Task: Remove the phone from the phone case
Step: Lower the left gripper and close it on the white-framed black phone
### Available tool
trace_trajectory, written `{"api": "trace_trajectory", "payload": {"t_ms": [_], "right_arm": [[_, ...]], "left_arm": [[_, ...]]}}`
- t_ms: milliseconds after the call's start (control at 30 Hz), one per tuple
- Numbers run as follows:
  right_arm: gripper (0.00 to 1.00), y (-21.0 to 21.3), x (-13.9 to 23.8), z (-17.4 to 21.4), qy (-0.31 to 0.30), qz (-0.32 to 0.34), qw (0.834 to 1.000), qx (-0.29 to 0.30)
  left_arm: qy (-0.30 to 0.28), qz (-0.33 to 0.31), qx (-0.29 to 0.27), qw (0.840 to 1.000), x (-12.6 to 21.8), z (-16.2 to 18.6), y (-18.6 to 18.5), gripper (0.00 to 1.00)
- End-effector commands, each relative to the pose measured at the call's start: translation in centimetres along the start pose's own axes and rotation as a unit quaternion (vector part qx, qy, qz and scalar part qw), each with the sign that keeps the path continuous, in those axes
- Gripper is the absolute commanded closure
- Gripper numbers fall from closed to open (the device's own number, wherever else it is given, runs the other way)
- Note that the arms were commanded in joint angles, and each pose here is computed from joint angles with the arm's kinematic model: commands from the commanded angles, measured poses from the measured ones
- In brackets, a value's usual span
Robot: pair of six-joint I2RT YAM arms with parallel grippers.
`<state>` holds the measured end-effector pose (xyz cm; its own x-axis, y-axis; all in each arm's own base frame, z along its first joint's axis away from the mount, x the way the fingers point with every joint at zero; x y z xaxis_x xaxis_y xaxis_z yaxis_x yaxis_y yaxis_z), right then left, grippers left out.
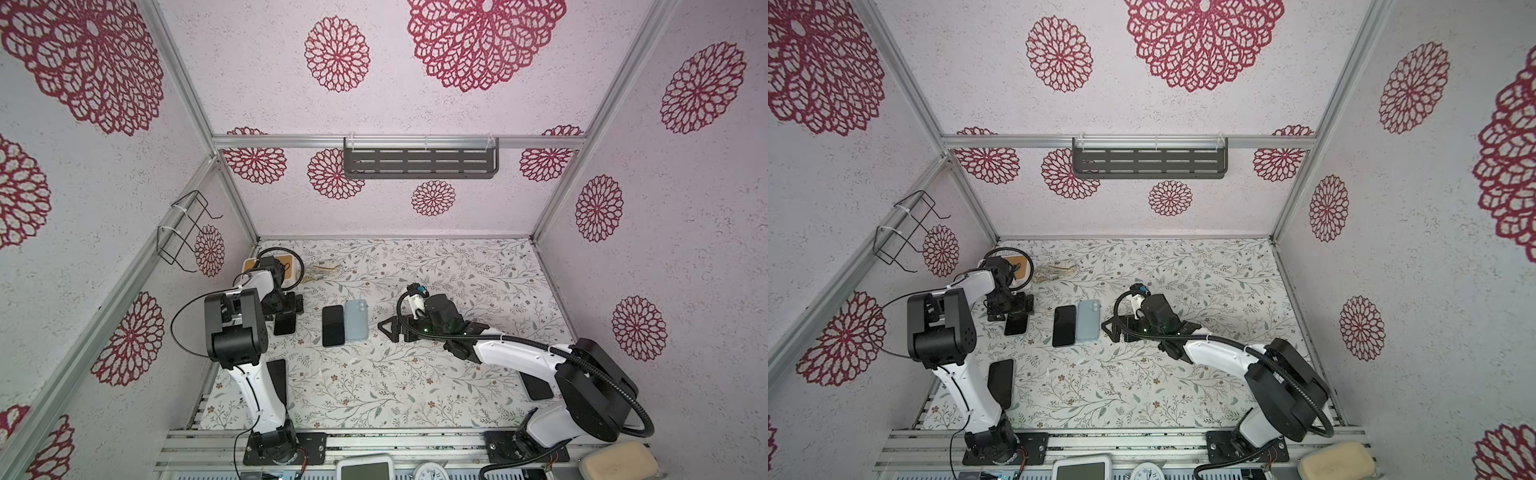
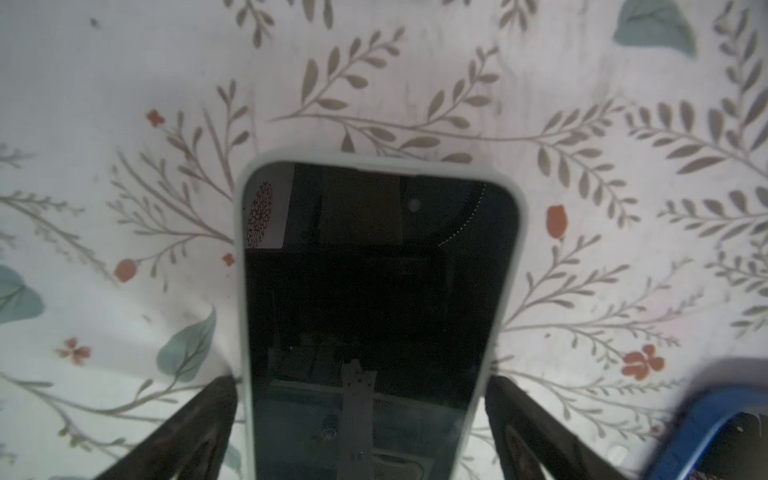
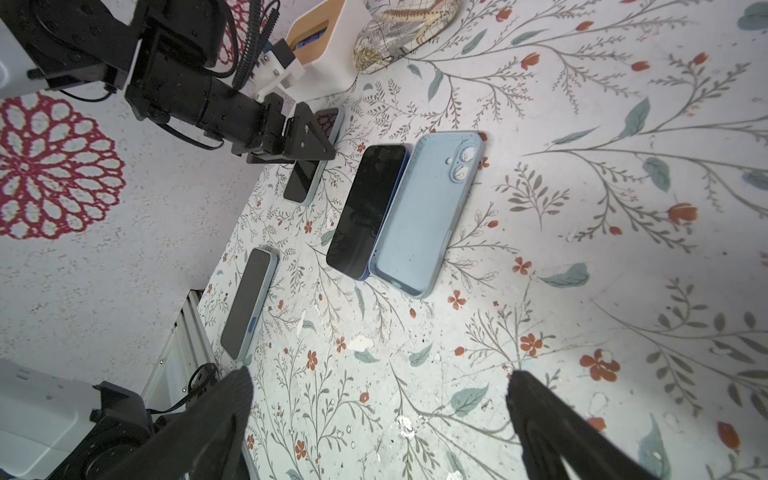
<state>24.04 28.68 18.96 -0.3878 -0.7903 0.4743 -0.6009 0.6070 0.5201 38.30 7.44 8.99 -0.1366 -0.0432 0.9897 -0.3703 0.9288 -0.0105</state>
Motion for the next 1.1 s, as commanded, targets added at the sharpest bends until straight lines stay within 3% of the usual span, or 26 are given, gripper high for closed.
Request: {"api": "trace_trajectory", "payload": {"t_ms": [0, 500, 700, 933, 1067], "right_arm": [[0.01, 1.1, 0.1, -1.8, -0.027, -0.024, 0.999, 0.003], [0.01, 1.2, -0.2, -2.2, -0.029, -0.022, 0.999, 0.003], [0.01, 1.2, -0.8, -1.8, -0.025, -0.032, 0.999, -0.003], [0.01, 1.5, -1.4, -1.7, -0.023, -0.042, 0.999, -0.008], [0.01, 1.9, -1.9, -1.6, -0.020, -0.055, 0.998, -0.007]], "left_arm": [[-0.001, -0.017, -0.005, 1.000, -0.5, -0.6, 0.0, 0.01], [0.038, 0.037, 0.000, 0.999, -1.8, 0.5, -0.9, 0.43], [0.023, 0.067, 0.020, 0.997, 0.0, 0.4, -1.0, 0.53], [0.024, 0.128, 0.052, 0.990, 1.6, 0.6, -0.7, 0.57], [-0.004, 0.167, 0.067, 0.984, 4.3, 0.4, -0.6, 0.58]]}}
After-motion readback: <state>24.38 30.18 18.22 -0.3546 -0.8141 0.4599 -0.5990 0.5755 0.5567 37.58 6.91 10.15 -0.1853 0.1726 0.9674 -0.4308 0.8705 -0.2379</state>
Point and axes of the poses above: each gripper's point midway between its finger pads, its own x axis back along the fingers, its own y axis along the line the jaws close on, z = x × y, the point moved 8 cm from there along x, back along the fingers, and after that the axes turned 9 degrees about x, right-handed, at the moved point
